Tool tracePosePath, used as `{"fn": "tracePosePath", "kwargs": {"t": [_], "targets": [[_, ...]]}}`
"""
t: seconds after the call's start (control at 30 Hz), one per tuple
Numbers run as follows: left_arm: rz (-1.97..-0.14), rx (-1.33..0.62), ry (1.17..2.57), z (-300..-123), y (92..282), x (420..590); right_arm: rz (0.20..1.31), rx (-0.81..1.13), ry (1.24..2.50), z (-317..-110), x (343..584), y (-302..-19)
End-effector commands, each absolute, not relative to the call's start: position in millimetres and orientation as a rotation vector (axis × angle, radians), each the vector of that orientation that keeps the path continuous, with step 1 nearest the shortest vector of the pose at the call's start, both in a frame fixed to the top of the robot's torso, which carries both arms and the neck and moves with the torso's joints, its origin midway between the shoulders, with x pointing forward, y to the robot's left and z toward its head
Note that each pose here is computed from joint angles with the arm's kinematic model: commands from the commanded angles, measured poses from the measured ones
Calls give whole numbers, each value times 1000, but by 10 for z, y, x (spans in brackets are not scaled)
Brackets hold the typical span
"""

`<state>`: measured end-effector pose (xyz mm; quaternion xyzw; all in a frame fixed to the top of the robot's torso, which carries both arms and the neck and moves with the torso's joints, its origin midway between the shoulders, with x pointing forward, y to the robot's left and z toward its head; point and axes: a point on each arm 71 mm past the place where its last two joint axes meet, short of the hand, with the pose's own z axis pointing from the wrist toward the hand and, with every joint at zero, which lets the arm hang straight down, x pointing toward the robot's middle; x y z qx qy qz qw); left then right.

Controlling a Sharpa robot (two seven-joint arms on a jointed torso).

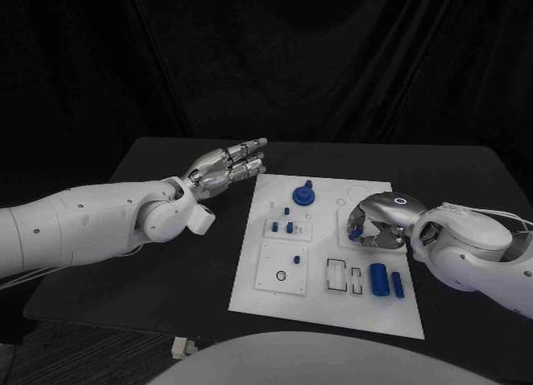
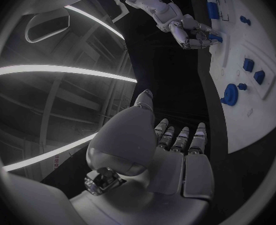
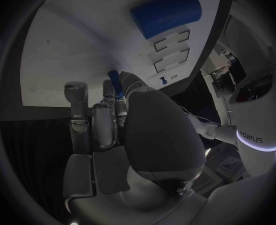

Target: Assemble the parts on the task board

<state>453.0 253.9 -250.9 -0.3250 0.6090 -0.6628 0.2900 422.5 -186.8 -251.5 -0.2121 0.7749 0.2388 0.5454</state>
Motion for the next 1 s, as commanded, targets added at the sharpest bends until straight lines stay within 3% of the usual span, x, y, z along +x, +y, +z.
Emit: {"fn": "tracePosePath", "kwargs": {"t": [0.03, 0.37, 0.63, 0.83, 1.0], "targets": [[-1791, -871, 1620, -2506, 2525, 4522, 577, -500, 1821, -2504, 4205, -1871], [-1788, -874, 1623, -2511, 2530, 4521, 576, -494, 1805, -2430, 4202, -1888], [-1786, -875, 1626, -2515, 2529, 4522, 574, -504, 1776, -2244, 4216, -1853], [-1787, -875, 1630, -2520, 2519, 4524, 604, -537, 1734, -2005, 4173, -1698], [-1789, -875, 1631, -2523, 2511, 4526, 657, -565, 1722, -1923, 4094, -1515]]}}
